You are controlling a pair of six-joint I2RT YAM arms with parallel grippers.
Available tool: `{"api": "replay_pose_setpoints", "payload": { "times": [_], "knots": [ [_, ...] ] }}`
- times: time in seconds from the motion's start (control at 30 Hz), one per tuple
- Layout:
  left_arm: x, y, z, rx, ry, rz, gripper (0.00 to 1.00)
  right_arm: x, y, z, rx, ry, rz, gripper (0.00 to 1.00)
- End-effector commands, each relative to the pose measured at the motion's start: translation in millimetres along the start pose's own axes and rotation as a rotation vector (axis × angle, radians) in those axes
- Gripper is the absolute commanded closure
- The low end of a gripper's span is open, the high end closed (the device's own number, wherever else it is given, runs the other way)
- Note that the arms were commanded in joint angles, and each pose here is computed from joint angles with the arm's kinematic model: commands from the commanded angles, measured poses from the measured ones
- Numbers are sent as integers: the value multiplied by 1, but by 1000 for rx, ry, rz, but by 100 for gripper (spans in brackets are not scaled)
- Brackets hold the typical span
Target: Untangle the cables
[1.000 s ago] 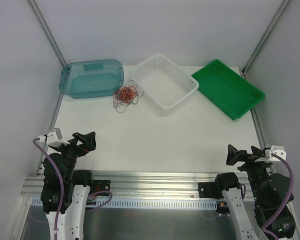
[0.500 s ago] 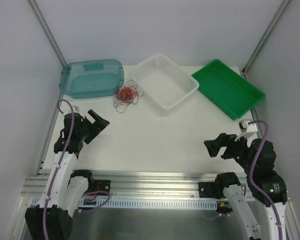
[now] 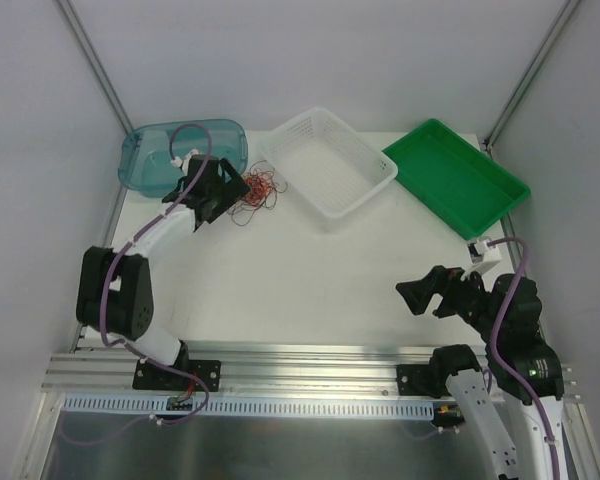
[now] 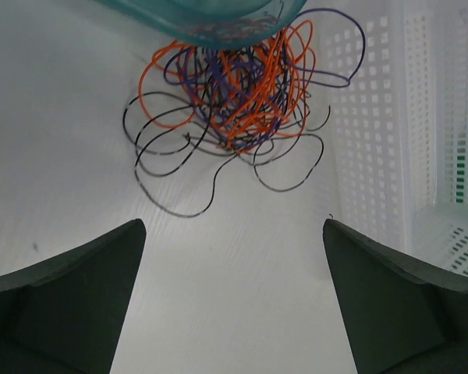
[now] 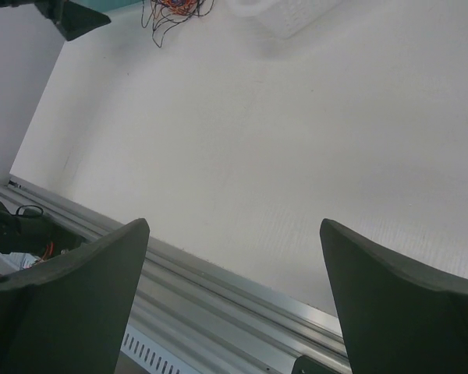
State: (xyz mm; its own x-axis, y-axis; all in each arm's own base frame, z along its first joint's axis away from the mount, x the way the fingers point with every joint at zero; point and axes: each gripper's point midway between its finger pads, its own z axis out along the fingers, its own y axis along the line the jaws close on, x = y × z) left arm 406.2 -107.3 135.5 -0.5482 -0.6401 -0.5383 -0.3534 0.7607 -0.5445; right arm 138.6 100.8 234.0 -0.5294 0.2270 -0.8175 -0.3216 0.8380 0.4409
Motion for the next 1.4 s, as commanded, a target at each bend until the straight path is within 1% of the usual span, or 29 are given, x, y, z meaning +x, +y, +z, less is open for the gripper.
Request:
{"api": "replay_pose_setpoints", "payload": {
  "times": [0.0, 0.13, 0.2, 0.27, 0.33, 0.37, 0.43, 0.47, 0.57, 0.6, 0.67, 0.7, 0.8, 0.9, 0.93, 1.0, 1.03, 1.07, 1.13, 1.17, 1.3, 1.33, 1.37],
  "knots": [
    [-28, -14, 32, -73, -133, 11, 1, -12, 12, 5, -66, -42, -7, 3],
    [-30, -19, 70, -133, -153, 31, 2, -9, 13, 8, -91, -38, -13, 3],
    [-29, -22, 80, -150, -161, 54, 3, -7, 13, 11, -98, -30, -11, 3],
    [-22, -21, 95, -165, -144, 58, 6, -4, 13, 15, -107, -17, -8, 3],
    [-11, -11, 105, -194, -130, 15, 10, -2, 13, 18, -115, -10, -4, 3],
    [-8, -8, 108, -204, -126, 7, 19, -1, 12, 19, -114, -8, -3, 3],
    [-1, -3, 112, -214, -108, -8, 29, 0, 13, 20, -125, -2, -3, 3],
    [6, 2, 114, -224, -93, -9, 38, 0, 14, 20, -128, -2, -5, 3],
    [18, 9, 112, -233, -65, -4, 64, 1, 13, 20, -128, 0, -5, 3],
    [23, 11, 111, -234, -52, 19, 80, 1, 14, 20, -130, 2, -6, 3],
    [29, 17, 102, -234, -36, 40, 95, 2, 16, 18, -144, 8, -11, 3],
    [35, 20, 97, -234, -20, 63, 100, 2, 17, 18, -147, 10, -15, 3],
    [58, 29, 76, -205, 52, 122, 100, 8, 15, 19, -138, 43, 2, 3],
    [95, 33, 43, -154, 147, 213, 100, 17, 13, 23, -128, 109, 36, 3],
    [116, 35, 25, -123, 186, 251, 100, 19, 12, 26, -127, 138, 49, 3],
    [142, 34, 3, -71, 254, 291, 100, 25, 12, 28, -130, 175, 57, 3],
    [155, 37, -15, -39, 273, 311, 100, 27, 12, 30, -133, 193, 58, 3],
    [177, 32, -29, 0, 313, 357, 100, 32, 10, 34, -126, 221, 71, 3],
    [202, 27, -56, 75, 362, 398, 100, 39, 9, 40, -115, 254, 77, 3],
    [224, 23, -72, 118, 408, 451, 100, 46, 7, 45, -101, 288, 86, 3],
    [253, 24, -108, 185, 469, 516, 100, 59, 11, 65, -82, 336, 61, 3],
    [254, 24, -115, 202, 468, 519, 100, 65, 16, 69, -91, 352, 38, 3],
    [254, 25, -118, 207, 467, 521, 97, 68, 19, 72, -90, 357, 54, 3]
  ]
}}
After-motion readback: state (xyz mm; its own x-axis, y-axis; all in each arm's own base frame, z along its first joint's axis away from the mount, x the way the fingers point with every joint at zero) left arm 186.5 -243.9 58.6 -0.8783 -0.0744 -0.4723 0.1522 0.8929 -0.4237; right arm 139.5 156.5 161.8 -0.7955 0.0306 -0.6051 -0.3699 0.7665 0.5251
